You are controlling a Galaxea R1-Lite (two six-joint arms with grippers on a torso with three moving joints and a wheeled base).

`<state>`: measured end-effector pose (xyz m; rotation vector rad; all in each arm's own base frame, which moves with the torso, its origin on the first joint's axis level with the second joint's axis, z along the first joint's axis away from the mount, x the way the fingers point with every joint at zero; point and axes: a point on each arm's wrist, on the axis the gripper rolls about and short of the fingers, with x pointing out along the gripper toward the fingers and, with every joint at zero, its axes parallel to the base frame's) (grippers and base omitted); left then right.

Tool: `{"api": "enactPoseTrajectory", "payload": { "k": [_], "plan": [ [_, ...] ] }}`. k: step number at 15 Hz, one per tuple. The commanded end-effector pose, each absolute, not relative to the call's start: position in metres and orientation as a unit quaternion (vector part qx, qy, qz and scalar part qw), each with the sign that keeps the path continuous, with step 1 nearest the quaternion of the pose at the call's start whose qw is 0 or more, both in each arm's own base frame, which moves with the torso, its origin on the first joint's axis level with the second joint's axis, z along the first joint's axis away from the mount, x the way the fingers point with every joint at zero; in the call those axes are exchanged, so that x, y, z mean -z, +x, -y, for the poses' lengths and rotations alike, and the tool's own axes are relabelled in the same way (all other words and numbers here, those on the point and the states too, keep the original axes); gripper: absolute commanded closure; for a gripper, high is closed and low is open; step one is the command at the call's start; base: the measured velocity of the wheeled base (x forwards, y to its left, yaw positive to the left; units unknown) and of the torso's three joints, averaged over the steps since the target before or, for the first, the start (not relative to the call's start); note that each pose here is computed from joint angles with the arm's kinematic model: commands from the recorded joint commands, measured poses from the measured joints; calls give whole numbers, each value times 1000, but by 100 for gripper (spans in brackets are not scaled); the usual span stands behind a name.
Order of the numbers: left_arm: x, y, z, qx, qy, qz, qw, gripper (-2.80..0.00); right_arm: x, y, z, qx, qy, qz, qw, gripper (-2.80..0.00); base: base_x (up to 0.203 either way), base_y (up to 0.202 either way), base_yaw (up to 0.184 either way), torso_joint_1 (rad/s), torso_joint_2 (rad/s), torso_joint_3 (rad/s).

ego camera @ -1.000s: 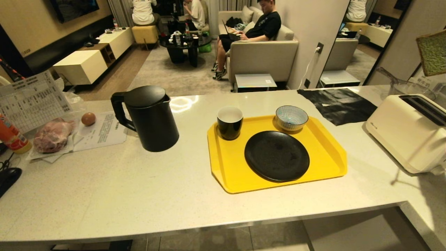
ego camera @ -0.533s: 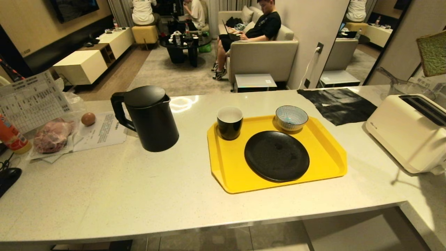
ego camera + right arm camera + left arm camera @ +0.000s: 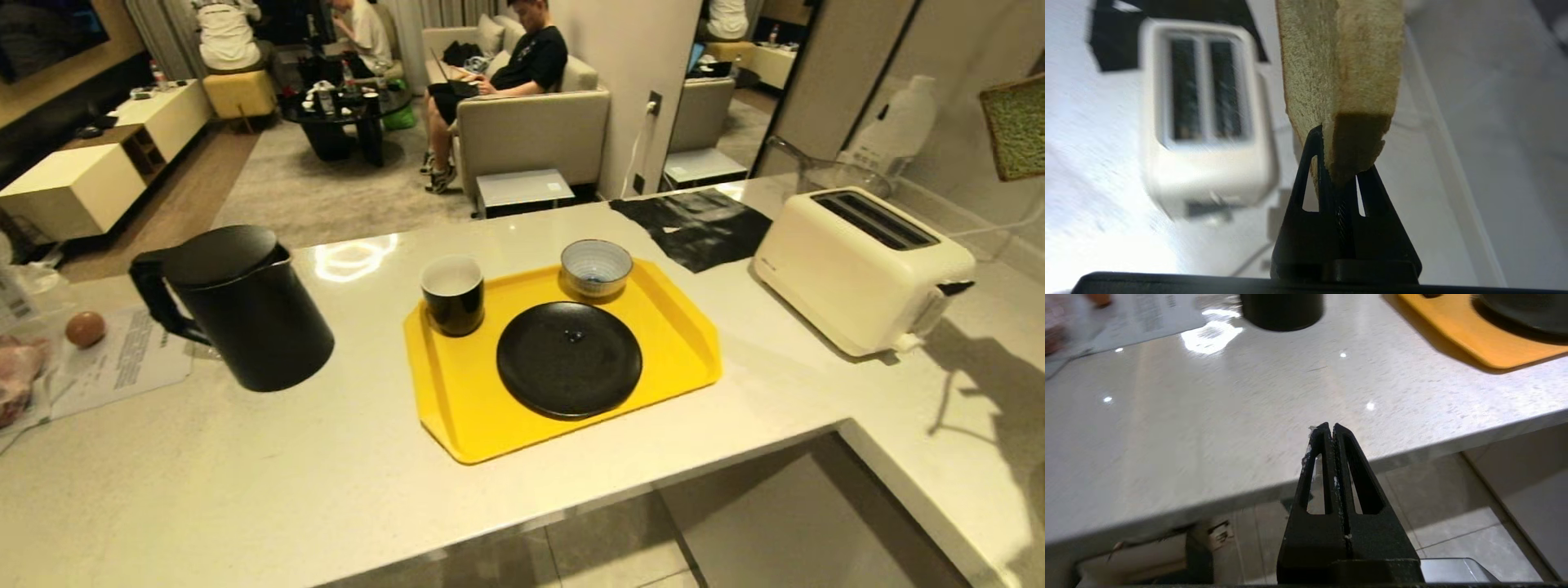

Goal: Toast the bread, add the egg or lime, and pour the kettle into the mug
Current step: Put the bread slices in the toaster

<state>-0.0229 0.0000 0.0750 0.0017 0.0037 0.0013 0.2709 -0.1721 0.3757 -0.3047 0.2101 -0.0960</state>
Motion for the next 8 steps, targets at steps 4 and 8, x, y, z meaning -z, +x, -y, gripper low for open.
{"api": "enactPoseTrajectory", "payload": {
  "k": [4, 8],
  "plan": [
    [-75, -23, 0, -2, 1, -2, 1000, 0, -376, 271, 171, 33, -152, -101, 983, 0, 2, 7, -165, 4, 3, 5],
    [-75, -23, 0, -2, 1, -2, 1000, 0, -377, 270, 170, 27, -152, -98, 983, 0, 0, 3, -54, 1, 0, 1]
  ]
}}
